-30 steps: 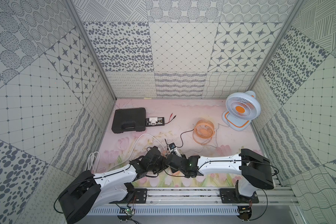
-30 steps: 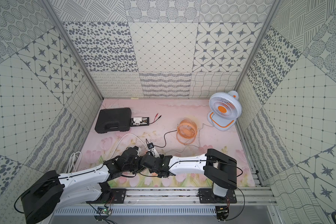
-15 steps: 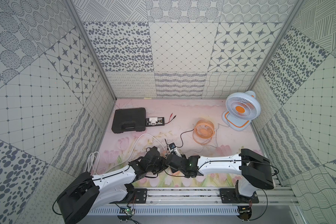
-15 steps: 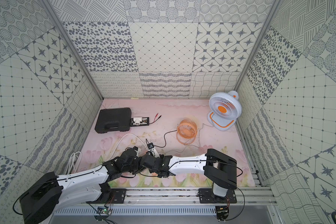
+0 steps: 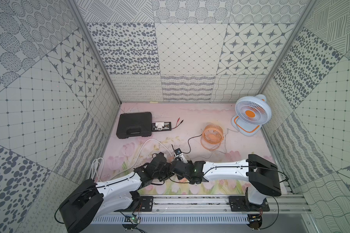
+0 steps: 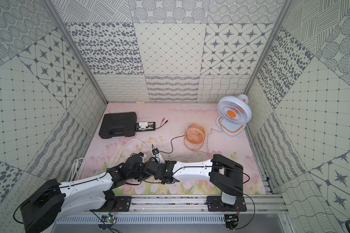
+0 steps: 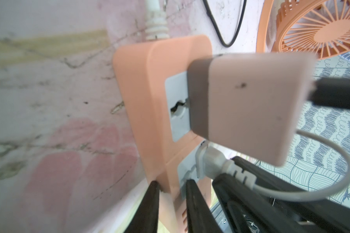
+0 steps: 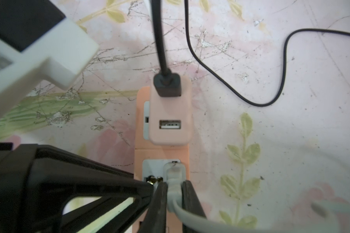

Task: Plug the desk fan into the power strip
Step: Insert the plug into the socket.

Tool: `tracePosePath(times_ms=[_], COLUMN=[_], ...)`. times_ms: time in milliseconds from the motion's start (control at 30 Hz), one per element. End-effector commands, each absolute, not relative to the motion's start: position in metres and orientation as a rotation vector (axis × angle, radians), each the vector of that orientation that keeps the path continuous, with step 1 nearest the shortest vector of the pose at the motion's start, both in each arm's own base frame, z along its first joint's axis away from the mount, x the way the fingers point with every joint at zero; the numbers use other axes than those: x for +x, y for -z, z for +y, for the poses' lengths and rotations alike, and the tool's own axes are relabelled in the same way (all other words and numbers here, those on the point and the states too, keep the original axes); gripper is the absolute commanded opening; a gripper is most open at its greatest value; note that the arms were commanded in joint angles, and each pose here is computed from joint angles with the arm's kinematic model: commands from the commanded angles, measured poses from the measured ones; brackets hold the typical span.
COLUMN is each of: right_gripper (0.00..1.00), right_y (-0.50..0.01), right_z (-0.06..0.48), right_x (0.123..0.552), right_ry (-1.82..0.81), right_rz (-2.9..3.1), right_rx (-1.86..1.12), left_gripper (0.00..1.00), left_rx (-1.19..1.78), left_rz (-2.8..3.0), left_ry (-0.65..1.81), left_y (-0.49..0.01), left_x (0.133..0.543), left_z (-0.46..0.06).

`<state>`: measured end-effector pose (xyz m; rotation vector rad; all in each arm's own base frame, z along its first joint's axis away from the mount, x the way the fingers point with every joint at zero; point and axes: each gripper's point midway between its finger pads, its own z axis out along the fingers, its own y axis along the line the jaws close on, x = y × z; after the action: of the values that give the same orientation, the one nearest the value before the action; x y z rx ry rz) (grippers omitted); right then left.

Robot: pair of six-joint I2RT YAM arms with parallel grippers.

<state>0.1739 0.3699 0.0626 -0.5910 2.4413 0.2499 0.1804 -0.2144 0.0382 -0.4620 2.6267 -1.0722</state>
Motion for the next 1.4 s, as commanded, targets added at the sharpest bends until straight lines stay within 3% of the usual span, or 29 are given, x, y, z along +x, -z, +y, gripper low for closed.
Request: tracePosePath(times_ms=[0,200,467,767,1033,1367], right_gripper=[0.00,0.00,0.26,0.42,0.41,0.26], right_y=[-0.015,-0.042,-0.079,-0.097,-0.085,-0.073], right_z=[0.355,0.359,0.364,0.369,0.371,0.376], right_x=[0.138,0.146,0.157,0.165,0.173,0.179], right_ry=[-0.194,-0.261,-0.369,-0.416,-0.371,-0.323], right_rz=[2.622,2.592,2.555,2.526,2.541,2.550], right_rx=[-0.723,-0.664,-0.573,-0.529,-0.515,-0.539], left_gripper=[0.27,0.26,0.24,0.26,0.26,0.26], left_rx=[-0.479,-0.489,-0.479,-0.468,-0.454,-0.457], left_rz=[2.712,2.718,2.726,2.711,2.699,2.706], left_ry=[0.892,0.868,0.844,0.849,0.879,0.877], left_y=[-0.016,-0.015,-0.012,-0.013,-0.017,-0.014], left_x=[0.172,0.170,0.164,0.163,0.166,0.166], left_z=[-0.194,-0.190,-0.183,-0.181,-0.186,-0.186])
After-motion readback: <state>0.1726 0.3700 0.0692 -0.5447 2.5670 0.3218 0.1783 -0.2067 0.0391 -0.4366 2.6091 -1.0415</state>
